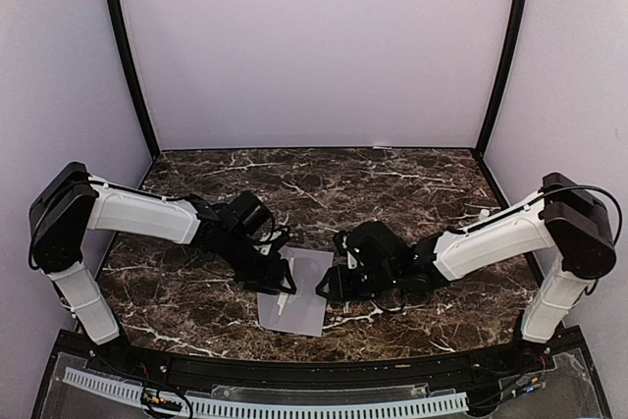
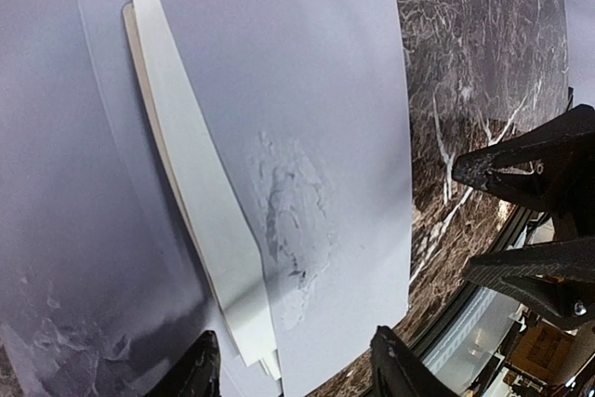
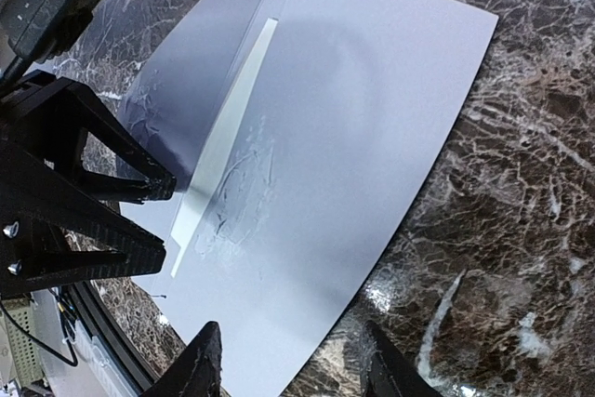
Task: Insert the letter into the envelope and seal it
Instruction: Place the letter in the envelope.
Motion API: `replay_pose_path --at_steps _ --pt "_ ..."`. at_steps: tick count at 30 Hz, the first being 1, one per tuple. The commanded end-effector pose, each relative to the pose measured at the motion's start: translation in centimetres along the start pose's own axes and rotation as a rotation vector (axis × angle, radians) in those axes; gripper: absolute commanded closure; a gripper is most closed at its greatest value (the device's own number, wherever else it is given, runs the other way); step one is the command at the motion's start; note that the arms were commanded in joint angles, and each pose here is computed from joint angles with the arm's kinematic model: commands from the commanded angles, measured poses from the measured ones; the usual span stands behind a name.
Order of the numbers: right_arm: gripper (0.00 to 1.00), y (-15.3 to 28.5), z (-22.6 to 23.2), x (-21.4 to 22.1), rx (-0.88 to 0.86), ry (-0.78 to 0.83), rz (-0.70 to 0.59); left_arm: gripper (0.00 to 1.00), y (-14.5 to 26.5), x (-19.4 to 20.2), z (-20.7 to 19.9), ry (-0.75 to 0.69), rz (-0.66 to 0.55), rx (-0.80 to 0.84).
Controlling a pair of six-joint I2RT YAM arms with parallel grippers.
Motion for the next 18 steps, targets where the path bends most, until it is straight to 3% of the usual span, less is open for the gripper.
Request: replay_pose_path --at_steps 1,18 --pt "0.53 -0.8 0.7 0.8 -0.042 -0.006 0.019 0.46 -0.7 0.7 0.3 0.001 0.034 0.008" --pt "0.55 -2.2 0.5 1.5 -0.061 -0.011 0.057 0.55 -2.4 0.9 0.5 0.004 0.095 0.007"
Point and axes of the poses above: each gripper's point midway between its finger pads, its own y axis back along the fingers, its own z axis along the line the jaws close on, x = y × z, the point moved 7 cm from there along y, back along the fingers, and after that the axes turned 12 degrees about y, right-handed, at the moved point
